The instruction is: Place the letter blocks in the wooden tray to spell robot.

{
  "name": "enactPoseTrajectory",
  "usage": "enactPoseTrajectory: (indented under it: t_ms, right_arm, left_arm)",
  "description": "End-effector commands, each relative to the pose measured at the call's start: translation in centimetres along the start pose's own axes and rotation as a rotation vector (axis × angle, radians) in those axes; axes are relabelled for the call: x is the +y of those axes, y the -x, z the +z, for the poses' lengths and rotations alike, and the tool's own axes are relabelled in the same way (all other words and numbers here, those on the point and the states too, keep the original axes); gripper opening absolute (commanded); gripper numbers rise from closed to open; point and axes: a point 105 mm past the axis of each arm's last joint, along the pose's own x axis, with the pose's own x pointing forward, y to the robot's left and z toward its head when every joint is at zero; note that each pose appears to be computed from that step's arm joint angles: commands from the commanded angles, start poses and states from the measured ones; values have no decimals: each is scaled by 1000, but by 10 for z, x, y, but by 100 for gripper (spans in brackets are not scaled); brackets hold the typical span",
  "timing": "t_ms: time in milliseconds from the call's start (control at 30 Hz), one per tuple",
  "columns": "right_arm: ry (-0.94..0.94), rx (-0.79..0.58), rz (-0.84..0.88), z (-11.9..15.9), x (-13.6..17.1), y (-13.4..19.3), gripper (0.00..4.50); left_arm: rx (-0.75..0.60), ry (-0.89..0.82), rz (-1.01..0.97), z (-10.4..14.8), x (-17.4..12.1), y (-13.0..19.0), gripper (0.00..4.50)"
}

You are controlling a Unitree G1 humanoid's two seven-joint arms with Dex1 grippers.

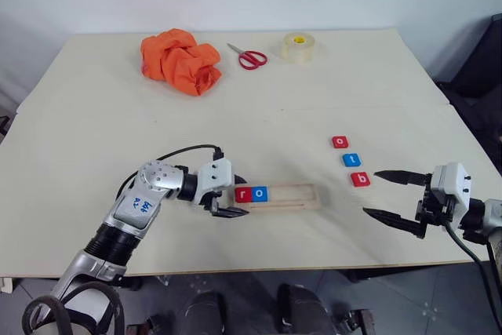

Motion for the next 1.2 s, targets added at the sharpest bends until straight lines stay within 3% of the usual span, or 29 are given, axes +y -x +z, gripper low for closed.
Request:
enactPoseTrajectory:
  t_ms: [33,200,333,600,867,1200]
  right_arm:
    - [38,-31,-22,13,-4,3,450]
    - [42,-38,-40,16,-6,4,450]
    - [19,-60,-129,20,-10,7,450]
    - [-150,-31,-332,8,-6,7,450]
    - [-177,143,-494,-15,2,8,450]
    - [-230,130,-529,-15,14,8,450]
  left_arm:
    - [-17,-24,7,10,1,-3,446]
    - [-87,-28,24,21,1,3,446]
    - [-310,-98,140,44,7,36,446]
    - [-355,-26,190,13,0,77,446]
    - [-370,-67,91,-17,-20,80,446]
    - [-444,-58,33,-16,-17,81,446]
